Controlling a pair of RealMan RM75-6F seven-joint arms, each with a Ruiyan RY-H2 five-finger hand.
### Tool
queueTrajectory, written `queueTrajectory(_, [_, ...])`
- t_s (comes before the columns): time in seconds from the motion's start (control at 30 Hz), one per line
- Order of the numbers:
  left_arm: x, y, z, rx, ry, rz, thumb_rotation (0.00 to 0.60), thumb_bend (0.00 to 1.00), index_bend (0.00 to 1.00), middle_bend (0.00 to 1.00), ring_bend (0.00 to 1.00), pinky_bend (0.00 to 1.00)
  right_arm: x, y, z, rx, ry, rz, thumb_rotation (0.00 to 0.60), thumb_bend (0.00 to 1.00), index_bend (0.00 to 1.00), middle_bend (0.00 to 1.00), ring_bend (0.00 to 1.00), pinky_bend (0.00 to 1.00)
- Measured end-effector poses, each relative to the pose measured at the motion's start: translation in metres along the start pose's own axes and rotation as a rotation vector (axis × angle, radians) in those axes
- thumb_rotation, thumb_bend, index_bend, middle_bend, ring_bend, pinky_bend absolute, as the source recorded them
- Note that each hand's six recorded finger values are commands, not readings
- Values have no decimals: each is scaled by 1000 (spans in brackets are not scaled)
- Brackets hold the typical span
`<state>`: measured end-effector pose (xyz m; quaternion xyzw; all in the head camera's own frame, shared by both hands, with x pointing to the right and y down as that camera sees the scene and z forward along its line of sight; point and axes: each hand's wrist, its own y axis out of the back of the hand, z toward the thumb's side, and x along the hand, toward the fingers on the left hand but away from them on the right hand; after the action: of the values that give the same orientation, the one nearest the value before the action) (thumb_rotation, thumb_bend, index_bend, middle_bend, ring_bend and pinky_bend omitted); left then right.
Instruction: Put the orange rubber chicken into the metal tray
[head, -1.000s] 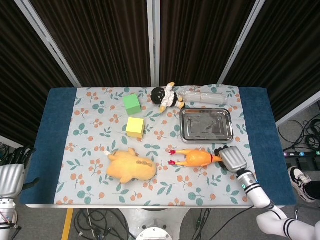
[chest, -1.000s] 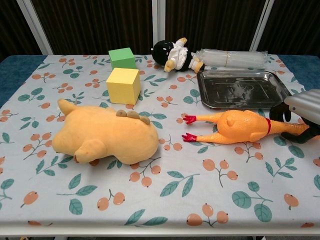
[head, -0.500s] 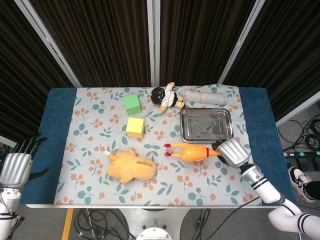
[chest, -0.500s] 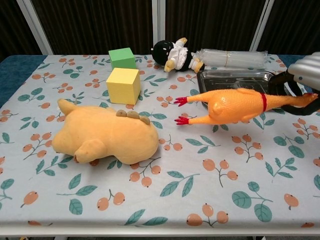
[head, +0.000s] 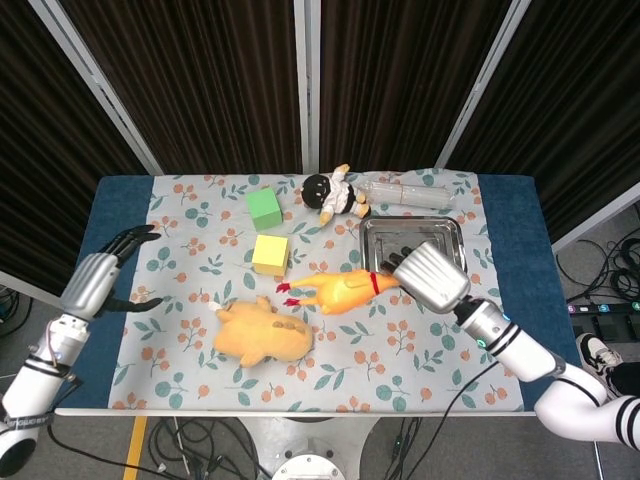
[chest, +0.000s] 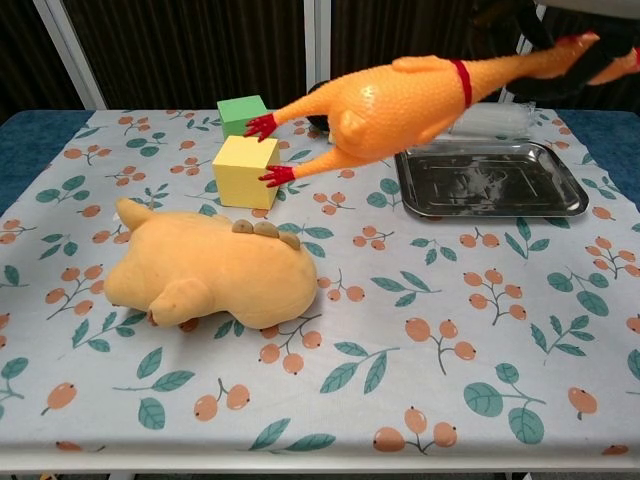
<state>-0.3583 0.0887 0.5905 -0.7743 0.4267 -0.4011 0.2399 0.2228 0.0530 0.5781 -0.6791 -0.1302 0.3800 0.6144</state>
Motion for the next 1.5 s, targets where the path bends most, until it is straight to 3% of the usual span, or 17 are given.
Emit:
queueTrajectory(0.2, [31, -19, 18, -174, 36, -217, 600, 37, 213, 200, 132, 245, -38, 38, 19, 92, 43, -45, 600, 402, 985, 812, 772, 996])
queueTrajectory(0.3, [43, -25, 29, -271, 52, -291, 600, 37, 211, 200, 132, 244, -53, 52, 29, 129, 66, -60, 600, 402, 985, 812, 772, 996])
queueTrajectory(0.6, [69, -31, 61, -529, 79, -427, 600, 38, 211, 200, 132, 245, -83, 76, 51, 222, 117, -82, 600, 402, 988, 812, 772, 996])
queueTrajectory(0.9, [80, -46, 83, -607, 92, -556, 600, 37, 214, 223, 169, 252, -102, 93, 66, 302, 148, -101, 600, 402, 995, 812, 772, 997])
queueTrajectory(1.2, [77, -67, 88, -598, 109, -672, 600, 39, 240, 257, 205, 287, -112, 91, 75, 318, 149, -98, 600, 402, 997, 813, 772, 997])
queueTrajectory(1.5, [90, -67, 91, -577, 121, -674, 600, 42, 247, 259, 206, 292, -119, 83, 81, 306, 151, -77, 600, 402, 997, 814, 772, 997])
